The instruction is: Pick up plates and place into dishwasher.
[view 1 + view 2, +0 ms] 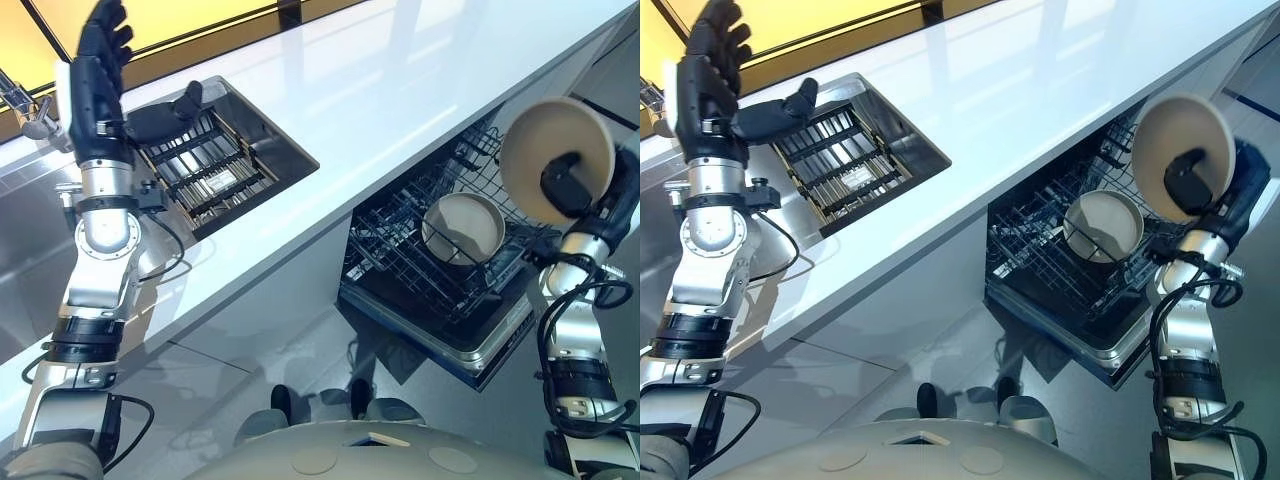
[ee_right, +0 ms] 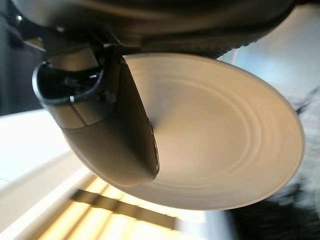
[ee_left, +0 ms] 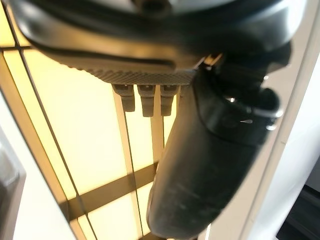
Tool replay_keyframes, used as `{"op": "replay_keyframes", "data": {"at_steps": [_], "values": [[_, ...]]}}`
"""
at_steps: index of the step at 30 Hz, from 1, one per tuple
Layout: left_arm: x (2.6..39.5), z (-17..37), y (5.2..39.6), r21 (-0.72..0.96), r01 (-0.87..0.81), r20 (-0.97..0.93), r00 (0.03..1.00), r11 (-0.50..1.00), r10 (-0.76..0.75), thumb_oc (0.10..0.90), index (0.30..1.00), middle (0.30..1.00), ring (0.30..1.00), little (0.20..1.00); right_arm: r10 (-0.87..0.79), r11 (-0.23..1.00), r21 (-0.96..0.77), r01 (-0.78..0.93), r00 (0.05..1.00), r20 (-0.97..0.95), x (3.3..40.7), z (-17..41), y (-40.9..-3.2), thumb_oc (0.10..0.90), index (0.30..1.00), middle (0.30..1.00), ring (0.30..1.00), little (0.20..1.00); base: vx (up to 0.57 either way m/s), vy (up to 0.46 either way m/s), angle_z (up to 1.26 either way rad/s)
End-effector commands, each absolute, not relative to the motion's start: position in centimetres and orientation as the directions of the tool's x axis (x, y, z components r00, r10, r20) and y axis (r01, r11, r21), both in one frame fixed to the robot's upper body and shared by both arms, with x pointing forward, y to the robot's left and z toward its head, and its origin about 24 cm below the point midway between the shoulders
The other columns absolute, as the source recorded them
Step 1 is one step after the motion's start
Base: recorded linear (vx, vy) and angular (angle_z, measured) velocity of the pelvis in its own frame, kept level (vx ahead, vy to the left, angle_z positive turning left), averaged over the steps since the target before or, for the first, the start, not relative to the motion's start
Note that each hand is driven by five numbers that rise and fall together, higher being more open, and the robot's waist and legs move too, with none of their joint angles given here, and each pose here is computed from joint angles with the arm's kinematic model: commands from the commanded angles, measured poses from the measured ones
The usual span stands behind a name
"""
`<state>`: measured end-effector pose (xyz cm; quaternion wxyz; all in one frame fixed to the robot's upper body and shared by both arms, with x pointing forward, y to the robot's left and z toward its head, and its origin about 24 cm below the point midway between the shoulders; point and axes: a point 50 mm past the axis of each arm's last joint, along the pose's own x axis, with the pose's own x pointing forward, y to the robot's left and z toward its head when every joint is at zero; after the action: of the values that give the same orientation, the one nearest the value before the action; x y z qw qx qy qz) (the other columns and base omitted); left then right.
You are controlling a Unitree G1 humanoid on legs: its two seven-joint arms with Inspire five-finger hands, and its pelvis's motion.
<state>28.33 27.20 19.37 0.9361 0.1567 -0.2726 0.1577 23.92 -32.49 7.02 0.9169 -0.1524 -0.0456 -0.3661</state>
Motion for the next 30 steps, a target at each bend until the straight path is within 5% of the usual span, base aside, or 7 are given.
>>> {"op": "replay_keyframes", "data": {"at_steps": [1, 10, 30], "values": [[27.5, 23.7, 28.7, 0.232, -0.467, 0.686, 0.7, 0.853, 0.197, 0.8, 0.9, 0.9, 0.9, 0.9, -0.517, 0.7, -0.288, 0.653, 0.742, 0.426, 24.8, 12.4, -33.3, 0.1, 0.3, 0.3, 0.3, 0.2, -0.04, 0.017, 0.0], [27.8, 21.2, 31.6, 0.215, -0.526, 0.592, 0.74, 0.823, 0.318, 0.8, 0.9, 0.9, 0.9, 0.9, -0.36, 0.777, -0.437, 0.453, 0.89, 0.282, 25.3, 8.7, -30.7, 0.1, 0.3, 0.3, 0.3, 0.2, 0.0, 0.005, -0.02], [27.3, 17.7, 31.6, 0.222, -0.514, 0.51, 0.786, 0.829, 0.351, 0.8, 0.9, 0.9, 0.9, 0.9, -0.298, 0.811, -0.486, 0.327, 0.944, 0.138, 26.7, 5.4, -27.5, 0.1, 0.3, 0.3, 0.3, 0.2, 0.03, 0.004, 0.07]]}}
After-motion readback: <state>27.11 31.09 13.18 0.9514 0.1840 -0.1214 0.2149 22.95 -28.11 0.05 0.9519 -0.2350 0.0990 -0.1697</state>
